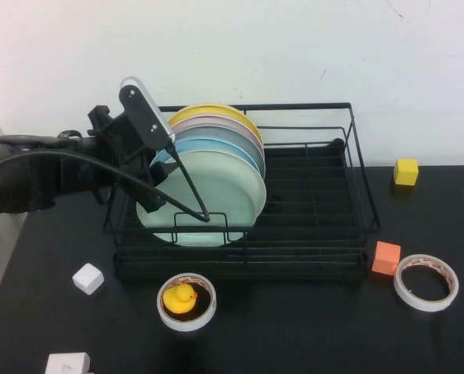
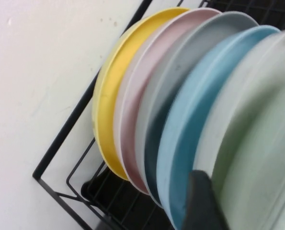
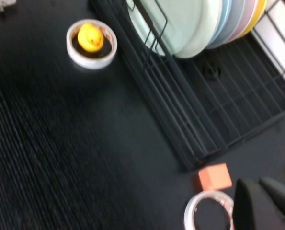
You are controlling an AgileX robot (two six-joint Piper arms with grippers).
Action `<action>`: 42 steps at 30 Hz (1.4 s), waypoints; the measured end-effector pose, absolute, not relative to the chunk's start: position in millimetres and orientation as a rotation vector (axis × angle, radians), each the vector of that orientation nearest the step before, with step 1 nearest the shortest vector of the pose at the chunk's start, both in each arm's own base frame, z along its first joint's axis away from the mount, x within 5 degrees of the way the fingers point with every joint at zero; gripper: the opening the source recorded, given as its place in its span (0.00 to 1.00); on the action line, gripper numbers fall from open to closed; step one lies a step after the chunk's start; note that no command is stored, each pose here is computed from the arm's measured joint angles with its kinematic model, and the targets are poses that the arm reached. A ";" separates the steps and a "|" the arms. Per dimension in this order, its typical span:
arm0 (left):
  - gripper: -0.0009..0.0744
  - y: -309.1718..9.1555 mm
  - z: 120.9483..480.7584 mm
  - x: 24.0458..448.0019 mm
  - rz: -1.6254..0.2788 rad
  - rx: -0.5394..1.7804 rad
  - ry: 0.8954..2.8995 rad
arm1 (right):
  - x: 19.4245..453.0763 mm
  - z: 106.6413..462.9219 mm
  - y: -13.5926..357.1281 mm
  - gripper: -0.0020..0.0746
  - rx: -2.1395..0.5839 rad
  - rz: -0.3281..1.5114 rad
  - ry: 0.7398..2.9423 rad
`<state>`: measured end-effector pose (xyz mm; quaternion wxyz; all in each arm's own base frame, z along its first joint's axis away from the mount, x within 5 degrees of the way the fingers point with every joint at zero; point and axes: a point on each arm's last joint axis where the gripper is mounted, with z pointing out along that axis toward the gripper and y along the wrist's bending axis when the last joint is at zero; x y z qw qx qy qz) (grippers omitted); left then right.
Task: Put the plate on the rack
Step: Place the plate on the rack
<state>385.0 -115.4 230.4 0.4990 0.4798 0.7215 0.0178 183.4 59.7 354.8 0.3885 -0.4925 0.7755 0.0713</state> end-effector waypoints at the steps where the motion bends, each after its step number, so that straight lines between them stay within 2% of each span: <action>1: 0.54 -115.1 230.7 385.3 0.039 1.143 1.753 | 183.6 355.4 60.3 0.03 -1.255 0.184 1.960; 5: 0.60 -113.8 231.6 386.7 0.026 1.078 1.781 | 184.2 357.6 62.6 0.03 -1.271 0.191 1.910; 9: 0.57 -113.1 235.9 386.2 0.005 1.021 1.797 | 184.2 358.3 63.3 0.03 -1.277 0.194 1.896; 12: 0.46 -112.1 250.1 382.0 -0.019 0.961 1.791 | 184.3 357.1 61.3 0.03 -1.300 0.159 1.900; 17: 0.14 -108.7 286.8 368.4 -0.102 0.787 1.777 | 179.0 357.9 54.9 0.03 -1.314 0.074 1.931; 20: 0.05 -109.2 300.6 355.3 -0.245 0.658 1.796 | 172.1 358.2 54.3 0.03 -1.330 0.092 1.952; 24: 0.02 -117.2 291.4 338.9 -0.445 0.670 1.861 | 163.5 355.9 55.0 0.03 -1.380 0.145 1.989; 28: 0.01 -122.4 269.5 324.6 -0.613 0.684 2.010 | 160.2 354.0 55.2 0.03 -1.394 0.179 2.021; 35: 0.01 -122.5 231.1 328.6 -0.675 0.616 2.266 | 159.9 355.3 57.4 0.03 -1.372 0.216 2.015; 42: 0.01 -128.3 206.9 353.6 -0.694 0.590 2.339 | 159.2 356.0 59.2 0.03 -1.362 0.246 2.010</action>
